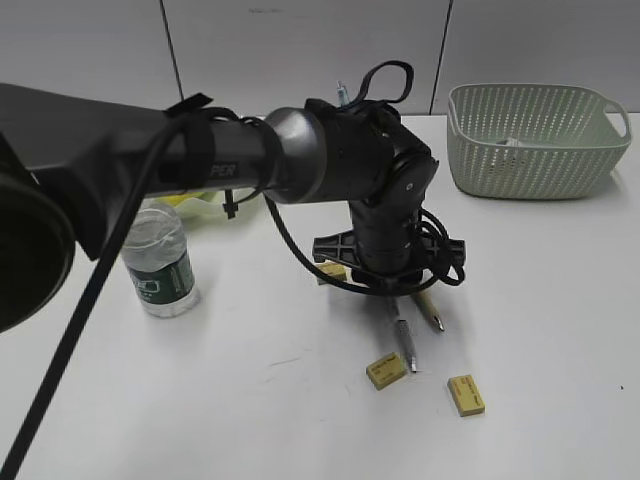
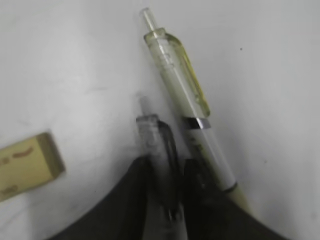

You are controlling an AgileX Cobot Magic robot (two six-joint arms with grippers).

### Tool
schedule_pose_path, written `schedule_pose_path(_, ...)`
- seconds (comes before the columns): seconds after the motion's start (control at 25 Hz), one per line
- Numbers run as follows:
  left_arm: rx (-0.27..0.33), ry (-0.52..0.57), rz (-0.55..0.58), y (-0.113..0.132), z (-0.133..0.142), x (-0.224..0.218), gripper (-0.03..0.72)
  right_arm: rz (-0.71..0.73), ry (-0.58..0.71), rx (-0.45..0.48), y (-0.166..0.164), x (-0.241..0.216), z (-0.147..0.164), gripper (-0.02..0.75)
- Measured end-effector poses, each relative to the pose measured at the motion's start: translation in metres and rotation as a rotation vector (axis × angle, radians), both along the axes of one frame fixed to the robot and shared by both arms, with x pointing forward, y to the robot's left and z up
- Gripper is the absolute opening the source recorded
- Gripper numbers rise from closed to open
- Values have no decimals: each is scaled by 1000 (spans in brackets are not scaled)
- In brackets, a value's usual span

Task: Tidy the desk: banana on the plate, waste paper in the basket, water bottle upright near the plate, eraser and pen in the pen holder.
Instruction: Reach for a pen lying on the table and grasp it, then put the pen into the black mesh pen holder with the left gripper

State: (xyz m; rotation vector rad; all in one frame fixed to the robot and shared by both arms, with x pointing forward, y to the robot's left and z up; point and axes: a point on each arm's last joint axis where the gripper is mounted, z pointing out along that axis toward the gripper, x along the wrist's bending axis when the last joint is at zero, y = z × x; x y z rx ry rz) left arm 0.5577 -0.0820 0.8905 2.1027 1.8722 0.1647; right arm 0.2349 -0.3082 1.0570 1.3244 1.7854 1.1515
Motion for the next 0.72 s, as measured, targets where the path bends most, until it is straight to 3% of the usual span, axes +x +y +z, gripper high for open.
schedule_pose_path(0.2, -60, -19, -1, -6, 1, 1, 87, 1, -1, -2, 0, 0, 0, 402)
schedule_pose_path(0.44, -70, -72, -20, -5, 18, 4, 82, 1, -1, -2, 0, 0, 0, 402)
schedule_pose_path(0.56, -121, -249, -88, -5, 61, 11, 82, 1, -1, -2, 0, 0, 0, 402)
schedule_pose_path(0.72, -255, -644, -246, -2, 140, 26, 79, 1, -1, -2, 0, 0, 0, 402)
